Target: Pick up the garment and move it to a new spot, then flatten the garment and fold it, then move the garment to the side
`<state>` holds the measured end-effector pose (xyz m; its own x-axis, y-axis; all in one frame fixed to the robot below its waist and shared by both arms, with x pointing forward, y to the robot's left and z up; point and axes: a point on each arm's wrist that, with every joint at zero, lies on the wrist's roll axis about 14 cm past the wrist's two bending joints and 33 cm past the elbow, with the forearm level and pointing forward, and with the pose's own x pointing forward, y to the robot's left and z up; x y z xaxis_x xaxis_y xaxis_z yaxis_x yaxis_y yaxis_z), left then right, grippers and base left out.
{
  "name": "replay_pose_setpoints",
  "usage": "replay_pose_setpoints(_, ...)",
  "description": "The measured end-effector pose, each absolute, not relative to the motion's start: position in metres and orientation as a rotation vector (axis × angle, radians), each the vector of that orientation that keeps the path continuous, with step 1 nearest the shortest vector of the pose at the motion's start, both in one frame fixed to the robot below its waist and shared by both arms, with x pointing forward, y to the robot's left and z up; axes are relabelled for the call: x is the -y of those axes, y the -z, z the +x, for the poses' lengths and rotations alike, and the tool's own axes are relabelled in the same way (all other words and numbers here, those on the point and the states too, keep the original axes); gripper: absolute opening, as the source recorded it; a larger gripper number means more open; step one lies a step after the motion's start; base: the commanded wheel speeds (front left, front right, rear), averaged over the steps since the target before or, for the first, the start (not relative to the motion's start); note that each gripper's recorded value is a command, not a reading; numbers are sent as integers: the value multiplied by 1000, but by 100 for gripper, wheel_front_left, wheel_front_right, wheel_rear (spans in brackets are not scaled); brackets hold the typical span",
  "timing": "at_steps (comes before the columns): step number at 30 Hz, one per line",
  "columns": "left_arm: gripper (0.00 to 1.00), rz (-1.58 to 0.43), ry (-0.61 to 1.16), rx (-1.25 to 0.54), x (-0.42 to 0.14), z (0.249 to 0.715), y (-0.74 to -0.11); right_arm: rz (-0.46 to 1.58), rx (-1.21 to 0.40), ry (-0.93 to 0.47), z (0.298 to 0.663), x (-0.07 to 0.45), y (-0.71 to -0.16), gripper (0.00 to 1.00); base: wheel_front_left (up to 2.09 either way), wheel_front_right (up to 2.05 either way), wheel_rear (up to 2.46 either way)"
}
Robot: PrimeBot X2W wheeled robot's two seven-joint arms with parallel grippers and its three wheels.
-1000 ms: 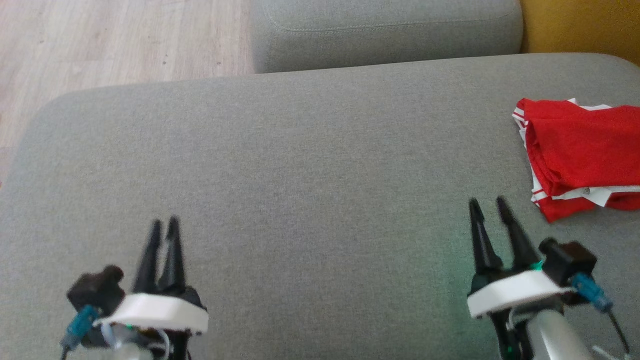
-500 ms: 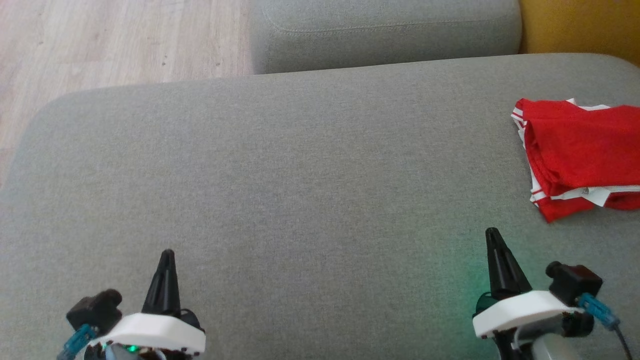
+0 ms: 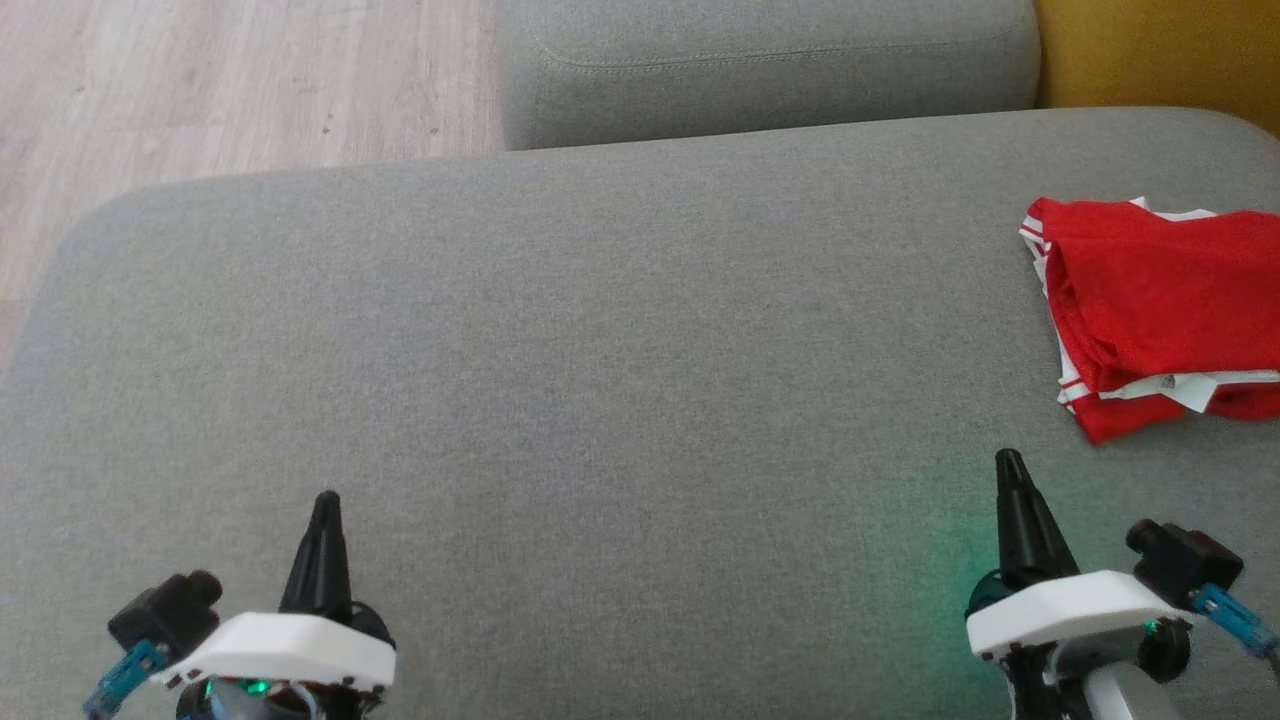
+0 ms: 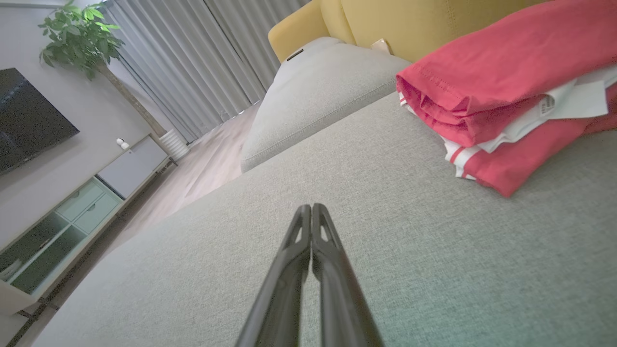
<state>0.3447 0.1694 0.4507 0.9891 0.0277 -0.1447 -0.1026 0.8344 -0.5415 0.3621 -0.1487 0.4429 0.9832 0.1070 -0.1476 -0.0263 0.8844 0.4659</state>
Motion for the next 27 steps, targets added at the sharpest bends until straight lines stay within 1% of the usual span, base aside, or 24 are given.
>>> replay_pose_setpoints(27,0,-846,-115,-157,-179,350,-448,776,-169,25,364,167,-447,0,0,0,0)
